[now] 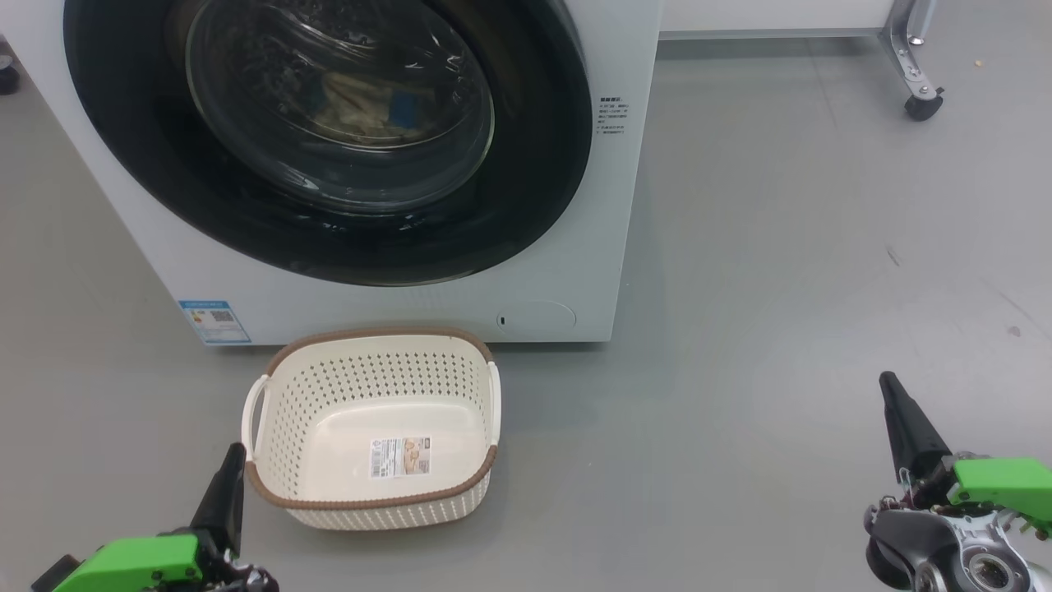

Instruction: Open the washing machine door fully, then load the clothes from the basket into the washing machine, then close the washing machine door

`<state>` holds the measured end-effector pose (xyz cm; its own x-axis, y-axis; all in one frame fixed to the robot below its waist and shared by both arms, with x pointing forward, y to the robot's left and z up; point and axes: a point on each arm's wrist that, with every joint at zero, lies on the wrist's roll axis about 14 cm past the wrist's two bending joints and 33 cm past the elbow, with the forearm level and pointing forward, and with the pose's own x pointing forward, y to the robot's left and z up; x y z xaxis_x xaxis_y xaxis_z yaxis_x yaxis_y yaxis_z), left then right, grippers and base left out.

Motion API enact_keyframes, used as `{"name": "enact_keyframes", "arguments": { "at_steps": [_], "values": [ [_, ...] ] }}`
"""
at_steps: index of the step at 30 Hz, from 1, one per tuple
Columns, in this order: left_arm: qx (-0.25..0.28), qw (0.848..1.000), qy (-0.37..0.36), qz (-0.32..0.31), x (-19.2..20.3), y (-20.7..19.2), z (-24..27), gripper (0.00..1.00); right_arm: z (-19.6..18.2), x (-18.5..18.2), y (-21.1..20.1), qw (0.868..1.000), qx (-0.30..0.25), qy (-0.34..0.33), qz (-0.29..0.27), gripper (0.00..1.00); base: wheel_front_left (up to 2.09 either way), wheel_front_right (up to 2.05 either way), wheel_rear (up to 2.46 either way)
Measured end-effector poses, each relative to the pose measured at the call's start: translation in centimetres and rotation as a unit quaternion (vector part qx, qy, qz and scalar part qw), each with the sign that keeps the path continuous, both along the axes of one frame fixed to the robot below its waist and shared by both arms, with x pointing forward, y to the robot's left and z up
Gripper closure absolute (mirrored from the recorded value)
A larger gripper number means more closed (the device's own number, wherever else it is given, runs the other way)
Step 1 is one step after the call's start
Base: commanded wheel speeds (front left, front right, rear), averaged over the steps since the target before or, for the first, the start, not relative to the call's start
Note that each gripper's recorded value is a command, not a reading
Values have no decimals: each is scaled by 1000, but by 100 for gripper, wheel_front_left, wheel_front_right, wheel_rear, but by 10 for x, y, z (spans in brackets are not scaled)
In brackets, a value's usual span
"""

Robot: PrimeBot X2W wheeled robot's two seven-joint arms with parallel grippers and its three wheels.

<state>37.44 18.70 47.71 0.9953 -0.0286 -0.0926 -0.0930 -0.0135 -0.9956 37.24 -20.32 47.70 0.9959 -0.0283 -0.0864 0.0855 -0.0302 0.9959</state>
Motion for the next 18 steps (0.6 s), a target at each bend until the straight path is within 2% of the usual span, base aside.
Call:
{"name": "enact_keyframes", "arguments": {
  "at_steps": [18],
  "values": [
    [0, 1000, 0, 1, 0, 0, 0, 100, 0, 0, 0, 1000, 0, 0, 1, 100, 0, 0, 0]
  ]
}}
